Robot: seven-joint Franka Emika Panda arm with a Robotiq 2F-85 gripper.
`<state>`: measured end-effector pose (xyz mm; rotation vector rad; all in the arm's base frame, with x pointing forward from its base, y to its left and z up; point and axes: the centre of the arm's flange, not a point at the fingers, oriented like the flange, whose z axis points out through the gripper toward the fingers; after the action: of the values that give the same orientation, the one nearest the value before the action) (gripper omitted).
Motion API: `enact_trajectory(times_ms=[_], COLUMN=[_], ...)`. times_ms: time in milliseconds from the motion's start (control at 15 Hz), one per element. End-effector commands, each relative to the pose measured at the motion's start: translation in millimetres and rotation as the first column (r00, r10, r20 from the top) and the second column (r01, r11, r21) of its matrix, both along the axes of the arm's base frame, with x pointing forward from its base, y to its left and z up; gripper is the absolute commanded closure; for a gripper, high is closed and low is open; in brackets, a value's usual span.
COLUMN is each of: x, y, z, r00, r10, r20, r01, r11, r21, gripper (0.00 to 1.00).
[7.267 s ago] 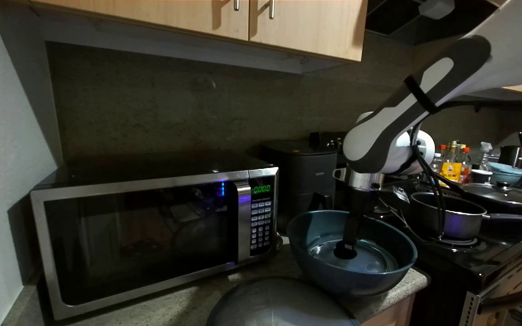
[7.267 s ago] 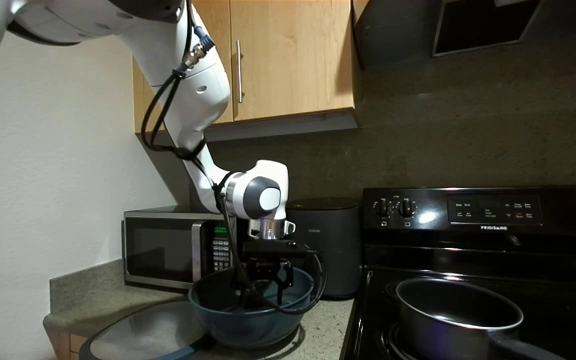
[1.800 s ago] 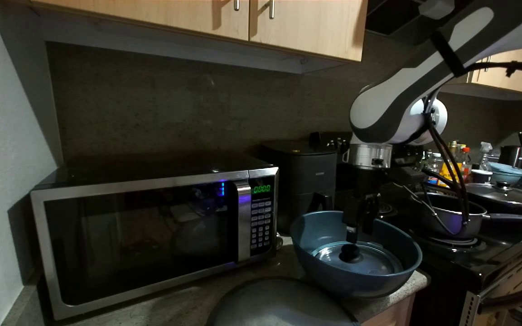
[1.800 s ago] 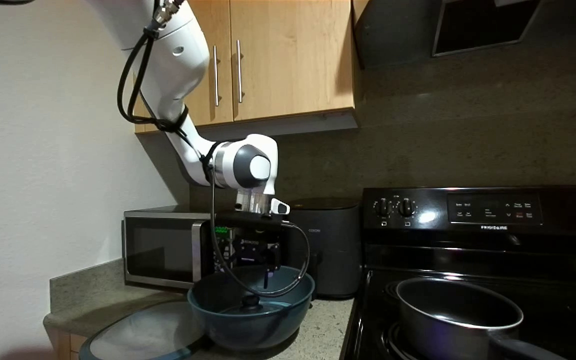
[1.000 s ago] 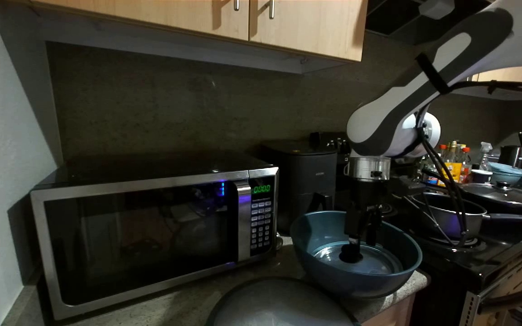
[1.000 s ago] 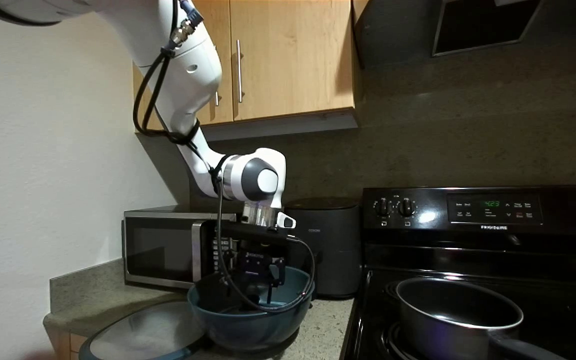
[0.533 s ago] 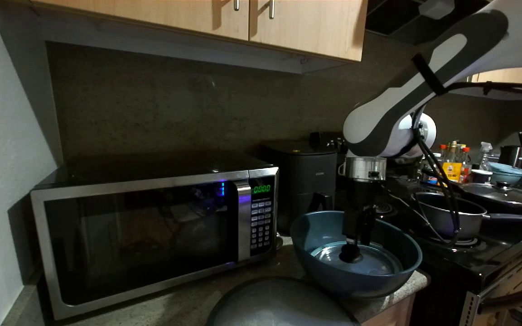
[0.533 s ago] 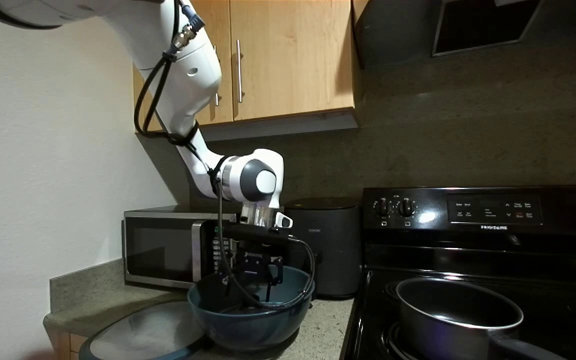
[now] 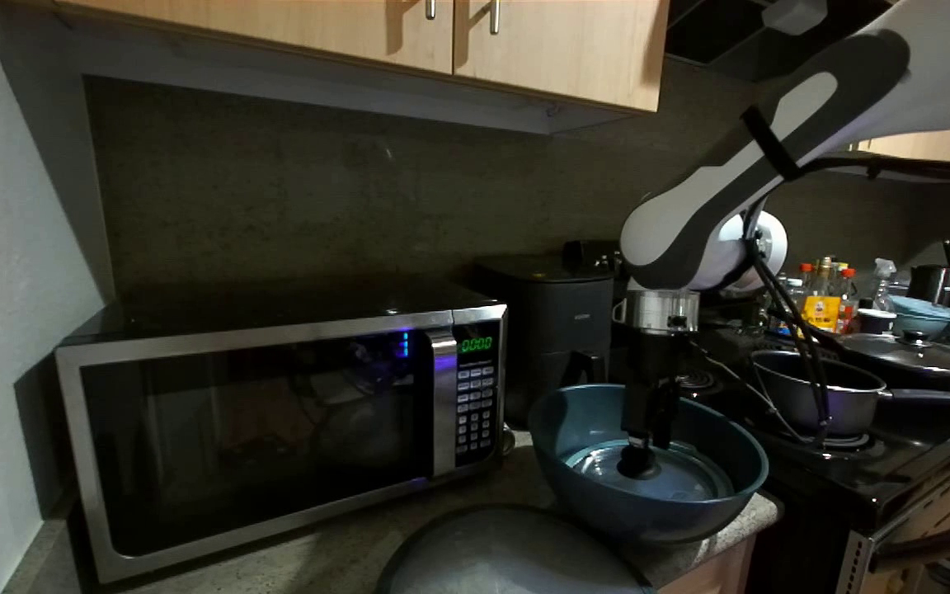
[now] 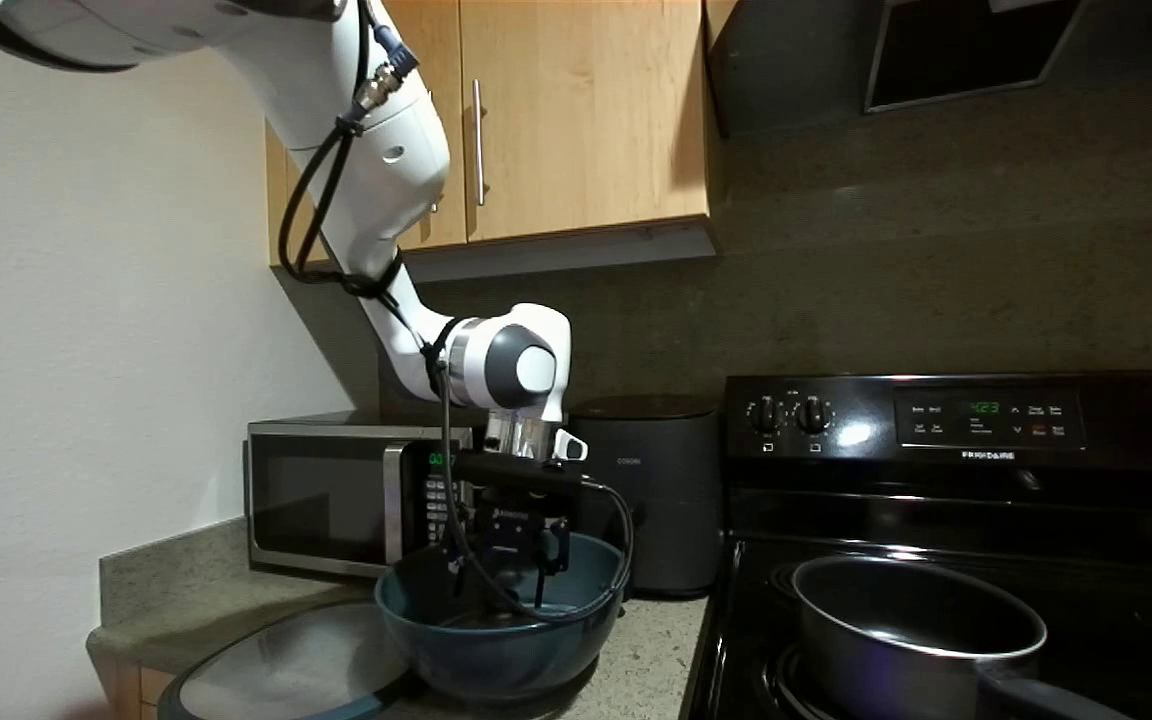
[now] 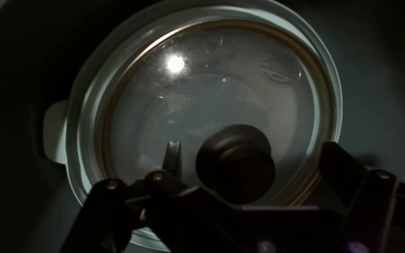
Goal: Remove the lid from the bowl and put it on the pan
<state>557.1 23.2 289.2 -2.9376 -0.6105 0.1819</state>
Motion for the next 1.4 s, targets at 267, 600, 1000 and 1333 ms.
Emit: enact_trajectory(times_ms=[267,600,1000,1333], x=[12,18,19,15], y=[-10,-9,-4,18], z=[-16,-12,-5,31], r00=[1.000,1.000,1.000,0.998], r10=[0.000,-0.003,-0.015,0.001], r20=[-0.023,-0.014,0.002,0.070], r01=[0.000,0.004,0.014,-0.004], r11=[0.999,0.999,0.999,0.999], r21=[0.034,0.045,0.034,0.041], gripper=[0.33,0.65,0.78,0.78])
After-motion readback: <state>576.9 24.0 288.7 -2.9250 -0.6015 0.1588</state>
